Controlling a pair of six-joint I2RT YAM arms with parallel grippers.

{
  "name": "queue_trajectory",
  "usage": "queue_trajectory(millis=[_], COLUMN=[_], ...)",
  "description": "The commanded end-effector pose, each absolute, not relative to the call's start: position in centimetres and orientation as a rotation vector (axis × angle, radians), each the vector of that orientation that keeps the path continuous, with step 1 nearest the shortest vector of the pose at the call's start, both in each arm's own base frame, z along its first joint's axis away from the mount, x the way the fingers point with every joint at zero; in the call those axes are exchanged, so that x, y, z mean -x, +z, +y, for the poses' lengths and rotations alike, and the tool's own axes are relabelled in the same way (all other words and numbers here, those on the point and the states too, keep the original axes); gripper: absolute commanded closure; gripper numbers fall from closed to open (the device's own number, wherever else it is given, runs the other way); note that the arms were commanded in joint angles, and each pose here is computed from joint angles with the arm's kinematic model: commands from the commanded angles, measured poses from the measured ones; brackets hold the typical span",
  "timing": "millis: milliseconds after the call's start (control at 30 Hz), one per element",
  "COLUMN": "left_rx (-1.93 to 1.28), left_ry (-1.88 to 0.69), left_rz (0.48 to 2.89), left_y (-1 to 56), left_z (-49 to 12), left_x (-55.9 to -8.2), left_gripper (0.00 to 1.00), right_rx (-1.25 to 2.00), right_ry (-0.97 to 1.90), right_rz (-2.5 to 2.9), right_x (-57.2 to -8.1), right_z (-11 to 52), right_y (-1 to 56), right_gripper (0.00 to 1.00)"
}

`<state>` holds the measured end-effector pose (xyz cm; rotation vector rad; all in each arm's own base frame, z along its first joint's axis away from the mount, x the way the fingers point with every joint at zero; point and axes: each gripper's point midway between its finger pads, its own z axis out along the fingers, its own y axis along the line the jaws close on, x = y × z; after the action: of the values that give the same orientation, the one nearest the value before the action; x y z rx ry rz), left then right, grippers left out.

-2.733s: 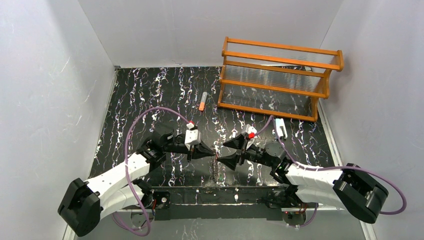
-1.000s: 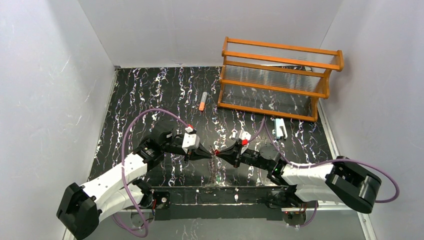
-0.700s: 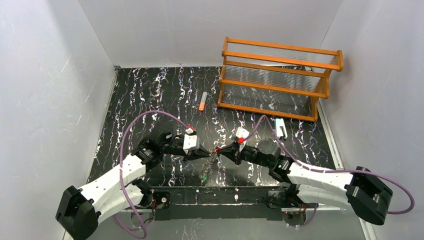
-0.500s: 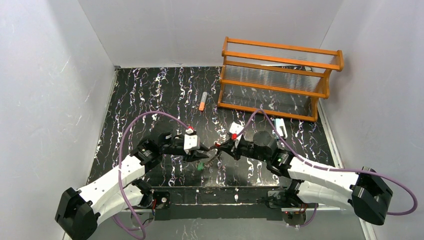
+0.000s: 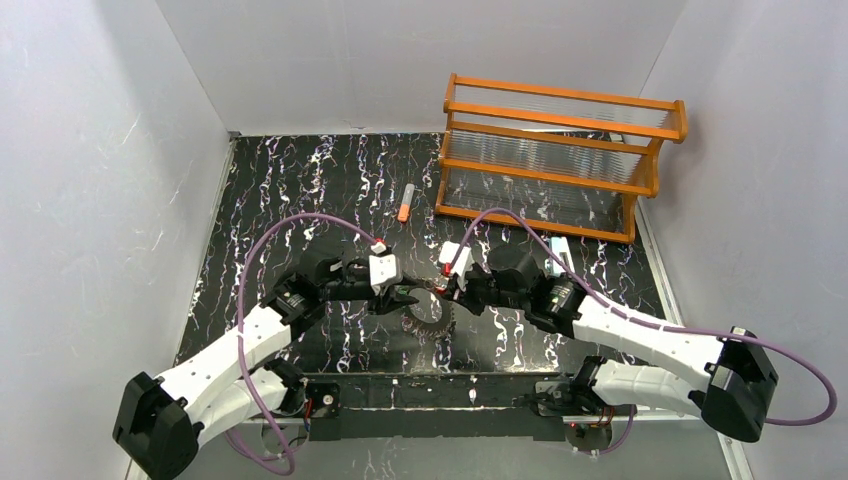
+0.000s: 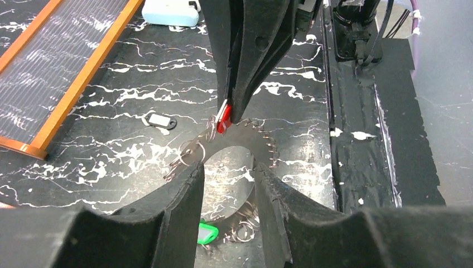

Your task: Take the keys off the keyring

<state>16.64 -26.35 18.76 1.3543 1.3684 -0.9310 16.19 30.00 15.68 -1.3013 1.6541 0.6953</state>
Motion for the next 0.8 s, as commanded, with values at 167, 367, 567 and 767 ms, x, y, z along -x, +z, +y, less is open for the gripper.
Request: queue_trajectory(millis=[167,367,567,767], left_rx=[-1.336,-1.319,-1.311,-1.332], left_ry=[-0.905,-0.916,-0.932,-0.996], left_rz=[1.321,1.281,1.271,1.211], left_y=[21.4,23.0,21.9,22.1], left_z=[-26.8,-26.8,-26.3,-26.6], left_x=[-19.0,-20.9,-20.0,-18.5], left_gripper=[0.62,0.62,0.62,0.61], right_rx=[1.491,1.628,1.681,1.758], right_ry=[0.615,0.566,0.559,0.540], right_rz=[1.677,1.644,1.579,1.465], right_x=[-16.1,-16.5,-16.3,-15.8], right_z=[29.7,30.2,30.8,30.8], right_y=[18.5,20.3,22.1,22.7], right_gripper=[0.99,0.99,0.99,0.99])
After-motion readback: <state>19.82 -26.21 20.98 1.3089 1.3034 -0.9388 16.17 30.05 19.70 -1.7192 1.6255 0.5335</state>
